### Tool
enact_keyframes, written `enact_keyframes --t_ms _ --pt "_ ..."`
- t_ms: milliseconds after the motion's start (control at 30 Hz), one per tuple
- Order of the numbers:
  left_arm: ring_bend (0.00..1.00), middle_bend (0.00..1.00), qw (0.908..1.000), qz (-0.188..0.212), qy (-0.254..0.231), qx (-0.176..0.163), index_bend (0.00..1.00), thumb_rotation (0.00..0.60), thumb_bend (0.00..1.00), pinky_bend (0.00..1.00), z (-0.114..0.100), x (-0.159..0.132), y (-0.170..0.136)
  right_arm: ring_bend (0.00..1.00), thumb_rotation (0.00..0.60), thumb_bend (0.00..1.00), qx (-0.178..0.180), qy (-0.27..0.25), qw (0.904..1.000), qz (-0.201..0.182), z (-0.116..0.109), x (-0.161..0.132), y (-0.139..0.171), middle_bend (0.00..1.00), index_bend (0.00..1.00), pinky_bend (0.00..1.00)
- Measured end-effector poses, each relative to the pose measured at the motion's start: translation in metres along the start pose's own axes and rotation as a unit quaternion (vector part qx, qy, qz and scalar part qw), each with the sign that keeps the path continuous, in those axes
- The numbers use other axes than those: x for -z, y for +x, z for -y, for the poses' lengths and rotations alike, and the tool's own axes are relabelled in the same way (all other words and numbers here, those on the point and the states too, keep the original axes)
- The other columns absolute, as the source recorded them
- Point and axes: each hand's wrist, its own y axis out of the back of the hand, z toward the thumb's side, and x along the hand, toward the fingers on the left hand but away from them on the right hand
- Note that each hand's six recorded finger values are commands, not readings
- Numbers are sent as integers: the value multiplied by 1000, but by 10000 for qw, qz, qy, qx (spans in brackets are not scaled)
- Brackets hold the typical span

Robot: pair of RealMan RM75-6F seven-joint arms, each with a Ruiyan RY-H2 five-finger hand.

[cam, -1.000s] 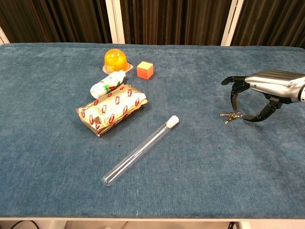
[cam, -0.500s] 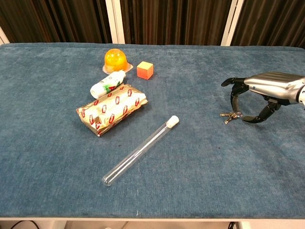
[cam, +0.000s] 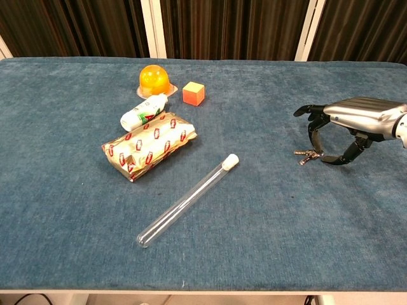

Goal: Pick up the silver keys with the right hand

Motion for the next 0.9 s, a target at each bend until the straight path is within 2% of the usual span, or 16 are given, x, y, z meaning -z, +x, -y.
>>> enact_keyframes --t_ms 900 --pt "44 36 9999 -126 -109 33 177 600 320 149 -1 5 -2 216 600 552 -29 132 9999 -48 2 -7 -10 109 696 225"
